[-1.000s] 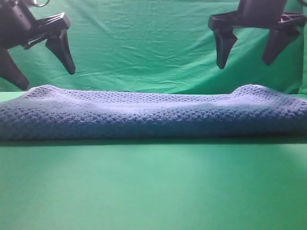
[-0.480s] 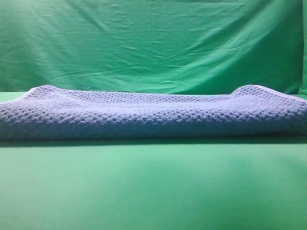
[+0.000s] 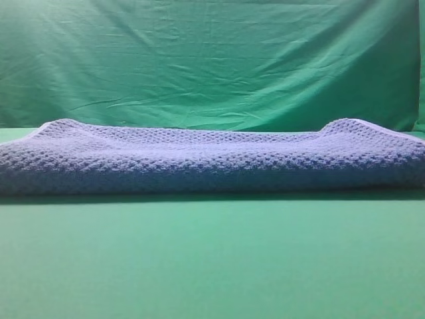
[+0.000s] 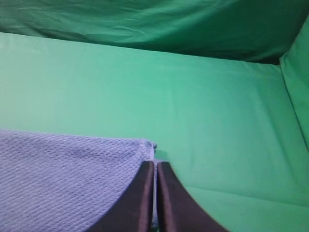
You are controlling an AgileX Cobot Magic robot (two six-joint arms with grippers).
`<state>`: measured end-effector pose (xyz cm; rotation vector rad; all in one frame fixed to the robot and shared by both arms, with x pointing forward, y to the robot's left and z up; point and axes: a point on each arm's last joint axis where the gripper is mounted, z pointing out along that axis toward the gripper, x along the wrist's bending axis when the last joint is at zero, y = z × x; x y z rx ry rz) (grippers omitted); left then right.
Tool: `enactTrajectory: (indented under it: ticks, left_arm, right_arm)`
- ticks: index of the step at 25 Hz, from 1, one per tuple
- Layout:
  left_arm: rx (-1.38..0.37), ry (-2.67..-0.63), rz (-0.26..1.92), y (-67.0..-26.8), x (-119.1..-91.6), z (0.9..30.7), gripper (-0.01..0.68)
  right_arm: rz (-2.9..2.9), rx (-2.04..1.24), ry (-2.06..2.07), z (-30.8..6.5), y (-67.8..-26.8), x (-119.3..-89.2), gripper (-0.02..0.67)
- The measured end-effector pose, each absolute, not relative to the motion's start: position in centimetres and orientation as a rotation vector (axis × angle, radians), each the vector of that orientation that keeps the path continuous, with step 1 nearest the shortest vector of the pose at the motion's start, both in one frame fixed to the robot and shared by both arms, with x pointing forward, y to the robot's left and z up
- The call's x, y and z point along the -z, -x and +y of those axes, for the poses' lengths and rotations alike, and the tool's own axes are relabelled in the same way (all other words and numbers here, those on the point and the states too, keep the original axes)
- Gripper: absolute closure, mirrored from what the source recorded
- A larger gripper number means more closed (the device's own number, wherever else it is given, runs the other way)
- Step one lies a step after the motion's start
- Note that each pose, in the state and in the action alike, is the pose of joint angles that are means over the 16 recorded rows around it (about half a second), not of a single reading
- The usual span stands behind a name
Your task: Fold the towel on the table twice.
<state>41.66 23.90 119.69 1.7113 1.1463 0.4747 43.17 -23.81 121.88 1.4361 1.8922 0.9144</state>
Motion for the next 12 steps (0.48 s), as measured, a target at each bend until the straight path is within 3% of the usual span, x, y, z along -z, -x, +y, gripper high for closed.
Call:
enactTrajectory:
  ticks: [6, 12]
  left_arm:
    - [-0.613, -1.674, 1.114, -35.4, -120.4, 25.4, 0.673]
    - [-0.710, -1.597, 1.103, -30.1, -118.5, 26.6, 0.673]
  right_arm:
    - [1.892, -1.028, -1.329, -24.9, -38.6, -122.3, 0.649]
    - [1.869, -1.097, -1.247, -26.0, -34.8, -120.6, 0.649]
